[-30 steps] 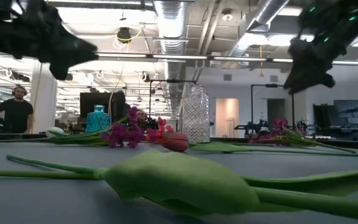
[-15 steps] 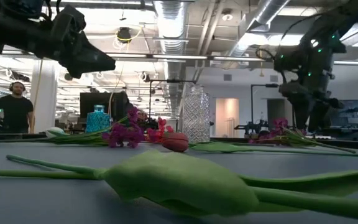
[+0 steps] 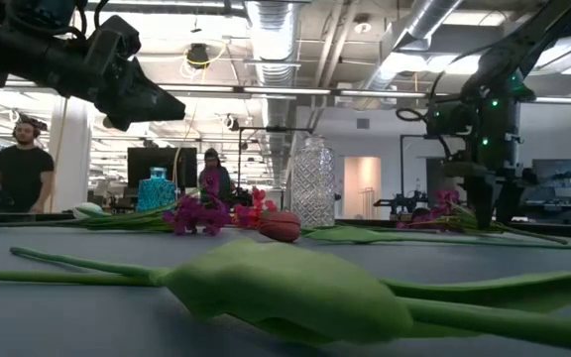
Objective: Sort flowers into vase by color
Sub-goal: Put the right purple flowers into the blue vase
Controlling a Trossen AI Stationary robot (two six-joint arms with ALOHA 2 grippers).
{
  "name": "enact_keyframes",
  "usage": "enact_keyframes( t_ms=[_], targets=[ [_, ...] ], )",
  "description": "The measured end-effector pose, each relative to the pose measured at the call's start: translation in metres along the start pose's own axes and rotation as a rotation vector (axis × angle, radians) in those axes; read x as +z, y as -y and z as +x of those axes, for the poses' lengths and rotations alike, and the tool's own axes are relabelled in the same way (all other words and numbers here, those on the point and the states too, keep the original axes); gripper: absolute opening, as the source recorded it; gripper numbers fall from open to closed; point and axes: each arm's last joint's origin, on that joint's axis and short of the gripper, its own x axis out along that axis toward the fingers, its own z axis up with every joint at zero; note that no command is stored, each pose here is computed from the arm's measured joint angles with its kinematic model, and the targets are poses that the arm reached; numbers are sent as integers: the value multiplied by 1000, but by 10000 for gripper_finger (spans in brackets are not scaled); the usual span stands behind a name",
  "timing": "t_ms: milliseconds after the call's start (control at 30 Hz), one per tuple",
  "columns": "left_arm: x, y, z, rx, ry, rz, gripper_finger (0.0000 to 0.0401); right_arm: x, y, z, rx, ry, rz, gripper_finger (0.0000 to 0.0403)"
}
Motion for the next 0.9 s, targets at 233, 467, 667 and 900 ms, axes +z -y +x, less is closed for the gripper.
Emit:
enact_keyframes(
  t_ms=[233,467,667,900],
  targets=[
    [-4,-1,0,6,-36,-3,114,2,-1,9,-15,-34,6,191],
    [-4,-1,0,8,-44,-1,114,2,-1,9,-15,-34,8,81],
    [-4,-1,0,8,-43,-2,114,0,0,-2,7,15,10,38],
    [-4,-1,0,8,-41,-4,114,6,-1,-36,69,153,14,53]
  ],
)
